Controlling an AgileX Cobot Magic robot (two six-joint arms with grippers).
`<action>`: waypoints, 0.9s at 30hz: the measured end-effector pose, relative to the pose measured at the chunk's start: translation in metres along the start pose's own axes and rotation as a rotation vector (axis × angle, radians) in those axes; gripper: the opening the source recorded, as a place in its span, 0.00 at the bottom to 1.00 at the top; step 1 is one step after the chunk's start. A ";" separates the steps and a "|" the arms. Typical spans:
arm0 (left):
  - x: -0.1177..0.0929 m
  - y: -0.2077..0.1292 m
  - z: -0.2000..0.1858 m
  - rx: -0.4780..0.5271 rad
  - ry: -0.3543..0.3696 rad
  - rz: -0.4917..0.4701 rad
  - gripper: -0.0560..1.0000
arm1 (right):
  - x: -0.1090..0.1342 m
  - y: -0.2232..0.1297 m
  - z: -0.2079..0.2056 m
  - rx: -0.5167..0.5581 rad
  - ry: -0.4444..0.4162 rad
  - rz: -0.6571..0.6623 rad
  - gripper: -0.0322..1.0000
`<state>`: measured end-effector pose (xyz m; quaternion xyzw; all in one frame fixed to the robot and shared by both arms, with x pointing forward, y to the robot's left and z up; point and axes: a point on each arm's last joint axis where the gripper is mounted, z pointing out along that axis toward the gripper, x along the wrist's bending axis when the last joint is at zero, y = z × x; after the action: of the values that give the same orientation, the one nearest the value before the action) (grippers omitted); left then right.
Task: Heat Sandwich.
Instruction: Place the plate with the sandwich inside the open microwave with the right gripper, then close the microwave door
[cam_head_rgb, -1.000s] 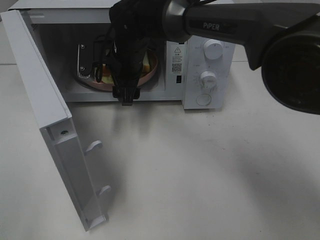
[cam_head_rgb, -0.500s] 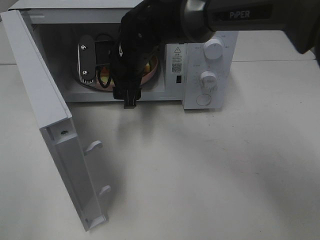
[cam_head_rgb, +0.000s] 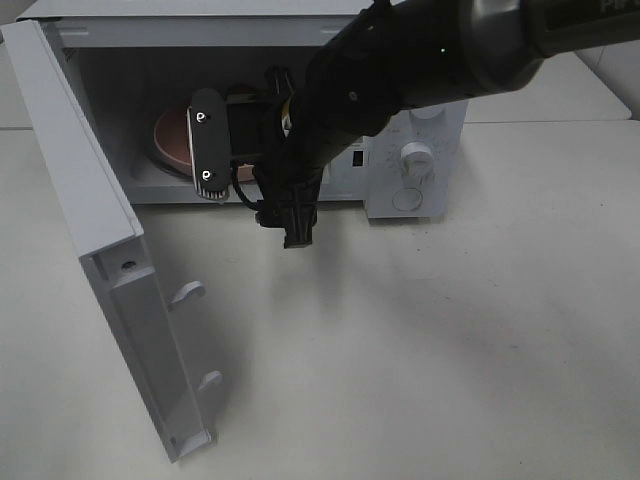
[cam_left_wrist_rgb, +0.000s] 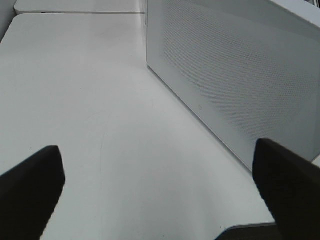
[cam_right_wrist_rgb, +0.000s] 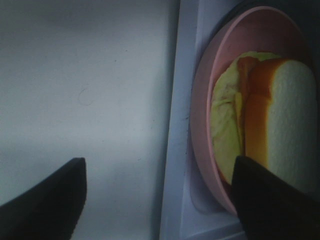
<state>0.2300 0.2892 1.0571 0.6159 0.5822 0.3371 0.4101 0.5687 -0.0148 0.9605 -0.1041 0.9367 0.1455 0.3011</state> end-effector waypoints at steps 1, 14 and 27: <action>0.000 0.000 0.000 0.000 0.000 0.000 0.97 | 0.003 -0.002 -0.002 0.003 0.006 -0.001 0.78; 0.000 0.000 0.000 0.000 0.000 0.000 0.97 | 0.032 -0.022 -0.050 0.011 0.027 0.070 0.78; 0.000 0.000 0.000 0.000 0.000 0.000 0.97 | 0.059 -0.045 -0.109 0.042 0.033 0.279 0.78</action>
<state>0.2300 0.2892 1.0571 0.6159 0.5822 0.3371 0.4101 0.4760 -0.0999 1.0007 0.0310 0.9497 0.1648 0.2644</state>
